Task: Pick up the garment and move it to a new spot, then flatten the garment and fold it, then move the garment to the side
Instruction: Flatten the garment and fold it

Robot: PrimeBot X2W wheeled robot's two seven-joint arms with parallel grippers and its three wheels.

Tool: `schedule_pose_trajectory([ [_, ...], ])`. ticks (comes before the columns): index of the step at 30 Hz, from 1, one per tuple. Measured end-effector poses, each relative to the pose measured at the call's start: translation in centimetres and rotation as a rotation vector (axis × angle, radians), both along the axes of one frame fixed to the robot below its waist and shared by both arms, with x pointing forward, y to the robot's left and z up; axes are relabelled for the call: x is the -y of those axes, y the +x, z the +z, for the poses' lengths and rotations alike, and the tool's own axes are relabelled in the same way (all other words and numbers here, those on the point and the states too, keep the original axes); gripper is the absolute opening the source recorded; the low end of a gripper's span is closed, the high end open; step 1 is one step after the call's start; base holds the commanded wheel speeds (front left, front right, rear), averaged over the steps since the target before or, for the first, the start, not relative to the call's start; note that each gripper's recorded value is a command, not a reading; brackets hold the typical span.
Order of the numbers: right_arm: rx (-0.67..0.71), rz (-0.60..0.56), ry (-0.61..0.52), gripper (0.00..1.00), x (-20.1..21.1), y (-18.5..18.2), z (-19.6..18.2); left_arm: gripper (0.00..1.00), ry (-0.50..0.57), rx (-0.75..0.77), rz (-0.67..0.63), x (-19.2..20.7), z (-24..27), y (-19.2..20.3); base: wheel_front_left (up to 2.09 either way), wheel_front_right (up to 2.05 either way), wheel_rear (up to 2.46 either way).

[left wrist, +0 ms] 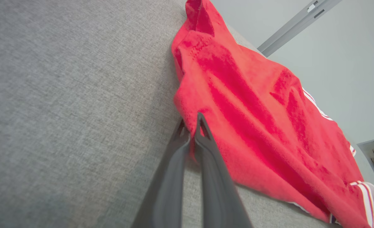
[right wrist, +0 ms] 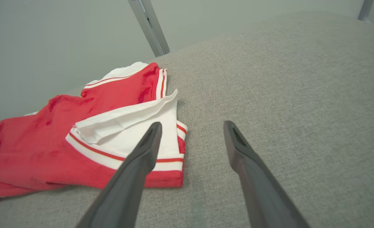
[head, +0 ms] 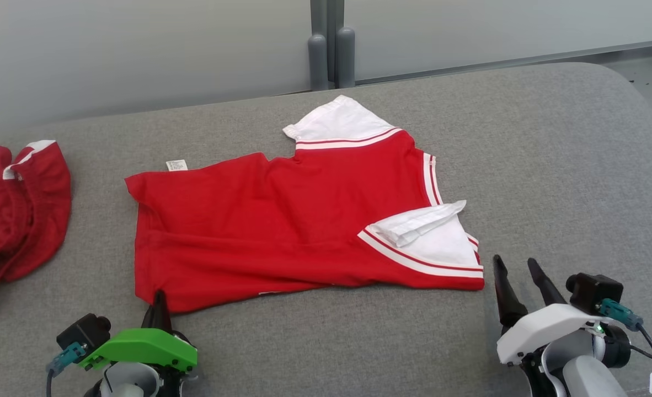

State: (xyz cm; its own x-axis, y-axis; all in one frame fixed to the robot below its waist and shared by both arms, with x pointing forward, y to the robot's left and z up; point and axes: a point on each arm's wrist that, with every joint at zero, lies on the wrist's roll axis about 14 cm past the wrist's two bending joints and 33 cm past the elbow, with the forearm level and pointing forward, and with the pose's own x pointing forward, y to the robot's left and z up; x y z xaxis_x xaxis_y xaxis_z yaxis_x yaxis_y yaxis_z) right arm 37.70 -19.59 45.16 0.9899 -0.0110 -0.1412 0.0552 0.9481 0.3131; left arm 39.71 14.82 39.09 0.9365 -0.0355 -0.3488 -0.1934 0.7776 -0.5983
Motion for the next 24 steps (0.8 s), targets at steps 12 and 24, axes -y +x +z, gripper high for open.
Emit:
schedule_pose_trajectory([
  [12,-0.179,0.087,0.061,1.00,-3.2,0.9,-4.5,0.00,0.029,-0.020,0.036,-1.6,-0.8,-0.6,0.00,0.00,0.00],
  [24,-0.217,0.131,0.087,0.00,-5.2,2.7,-5.4,0.00,0.038,-0.040,0.046,-2.0,-1.4,-0.8,0.00,0.00,0.00],
])
